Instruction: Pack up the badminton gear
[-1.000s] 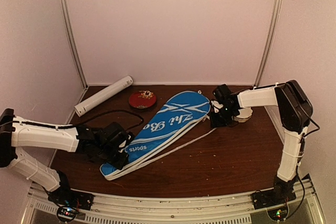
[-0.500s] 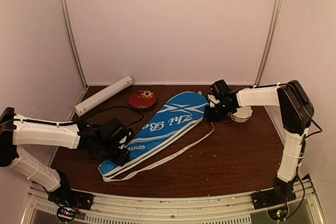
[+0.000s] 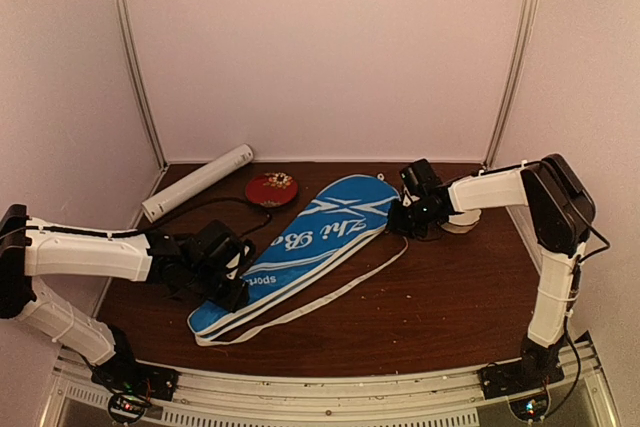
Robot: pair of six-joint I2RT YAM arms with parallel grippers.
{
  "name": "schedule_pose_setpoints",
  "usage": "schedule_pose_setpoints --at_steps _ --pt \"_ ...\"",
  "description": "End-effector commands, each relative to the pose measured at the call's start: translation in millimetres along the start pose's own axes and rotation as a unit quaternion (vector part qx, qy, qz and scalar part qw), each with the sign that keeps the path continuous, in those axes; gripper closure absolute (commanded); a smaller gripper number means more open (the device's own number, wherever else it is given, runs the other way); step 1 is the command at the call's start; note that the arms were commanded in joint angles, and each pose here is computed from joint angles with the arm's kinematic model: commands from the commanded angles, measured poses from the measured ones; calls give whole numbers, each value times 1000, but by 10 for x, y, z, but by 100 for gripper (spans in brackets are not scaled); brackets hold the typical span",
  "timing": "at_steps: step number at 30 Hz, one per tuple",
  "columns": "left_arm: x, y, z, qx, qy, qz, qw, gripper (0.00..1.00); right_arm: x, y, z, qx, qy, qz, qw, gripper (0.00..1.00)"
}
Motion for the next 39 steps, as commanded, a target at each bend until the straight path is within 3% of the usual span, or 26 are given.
schedule_pose_setpoints --at_steps 1,15,27,39 --pt "-24 37 146 -28 -1 -12 1000 65 -89 -54 8 -29 -36 -12 999 77" --pt "-36 30 145 -30 -1 -18 999 65 -94 -153 153 -37 -54 -69 995 79" --pt "-4 45 102 -36 -1 -18 999 65 -32 -261 200 5 -53 -97 994 83" --pt "52 27 80 -37 3 -21 999 65 8 -299 116 47 -5 -112 993 100"
Point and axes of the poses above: each gripper's point midway between its finger pads, its own y axis back along the fingers, its own x axis along the line the jaws close on, z = x × y, the point moved 5 cm from there along y, back along the fingers, and after that the axes turned 6 degrees about -y, right-handed, at the moved point
